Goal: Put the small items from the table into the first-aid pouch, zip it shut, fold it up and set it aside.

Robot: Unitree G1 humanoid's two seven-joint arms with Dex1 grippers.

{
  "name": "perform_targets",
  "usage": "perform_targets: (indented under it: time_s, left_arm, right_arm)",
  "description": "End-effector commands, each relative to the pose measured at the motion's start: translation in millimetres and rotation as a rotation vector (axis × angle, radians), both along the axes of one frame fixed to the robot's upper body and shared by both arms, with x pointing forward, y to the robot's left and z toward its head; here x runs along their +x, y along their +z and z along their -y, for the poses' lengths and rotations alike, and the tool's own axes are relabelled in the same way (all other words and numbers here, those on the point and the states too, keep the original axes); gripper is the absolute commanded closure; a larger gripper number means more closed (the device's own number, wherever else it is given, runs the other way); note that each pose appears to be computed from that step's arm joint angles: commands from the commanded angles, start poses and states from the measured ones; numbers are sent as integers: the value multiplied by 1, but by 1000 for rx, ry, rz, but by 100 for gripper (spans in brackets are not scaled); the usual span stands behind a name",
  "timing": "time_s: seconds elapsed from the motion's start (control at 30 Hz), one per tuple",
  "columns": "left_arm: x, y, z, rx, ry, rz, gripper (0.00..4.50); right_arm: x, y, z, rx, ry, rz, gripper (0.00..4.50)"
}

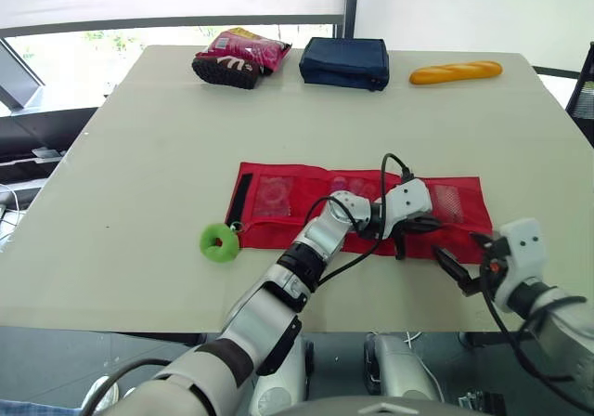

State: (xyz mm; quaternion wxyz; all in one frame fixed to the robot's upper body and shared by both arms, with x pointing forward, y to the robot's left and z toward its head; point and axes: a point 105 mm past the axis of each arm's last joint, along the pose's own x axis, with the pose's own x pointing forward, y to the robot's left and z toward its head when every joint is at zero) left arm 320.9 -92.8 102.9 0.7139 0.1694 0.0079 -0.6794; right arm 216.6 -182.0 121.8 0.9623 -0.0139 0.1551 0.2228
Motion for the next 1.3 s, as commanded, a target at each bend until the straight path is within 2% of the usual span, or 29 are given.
perform_targets:
  time_s: [0.03,0.1,0.17,0.23,0.27,0.3,0.37,0.4,0.43,0.5,0.53,0.6,0.7,0.9,1.07,1.2,1.3]
  left_arm:
    - [-2,16,11,-58,-19,24,450]
    - [0,21,12,-88,3,6,450]
    - [2,27,12,-124,14,-5,388]
    - [3,35,8,-159,16,-17,360]
    - [3,36,8,-167,16,-20,294]
    - [1,43,2,-186,-10,3,271]
    - [-6,56,-11,-221,-61,27,167]
    - [-11,62,-20,-235,-91,32,143]
    - [-16,66,-28,-238,-114,33,92]
    - [-24,70,-47,-217,-154,37,21]
    - [-27,71,-60,-198,-164,36,6]
    - [-35,71,-87,-142,-189,42,6]
    - [-51,73,-133,-62,-226,3,0]
    - [-61,90,-197,32,-134,5,0]
    - [-67,103,-223,61,-48,26,0]
    - [-70,116,-232,47,6,52,0]
    - [-73,121,-236,37,29,47,0]
  right_arm:
    - [-8,21,23,10,-67,78,4]
    - [-10,14,46,-17,-164,48,4]
    - [-11,5,61,-22,-237,13,0]
    - [-7,-2,73,-12,-306,-2,0]
    - [-6,-4,76,-10,-321,-4,0]
    - [-5,-10,74,-1,-315,-21,0]
    - [-2,-18,72,26,-308,-41,0]
    - [0,-22,70,45,-308,-47,0]
    - [1,-24,69,57,-305,-50,0]
    - [4,-29,66,69,-284,-62,0]
    - [5,-31,62,76,-265,-70,0]
    - [9,-34,56,83,-234,-78,0]
    - [18,-35,49,93,-197,-80,141]
    - [30,-31,59,98,-206,-56,445]
    - [32,-29,82,95,-255,-46,445]
    - [31,-29,123,43,-377,-48,445]
    - [28,-31,176,-72,-561,-65,445]
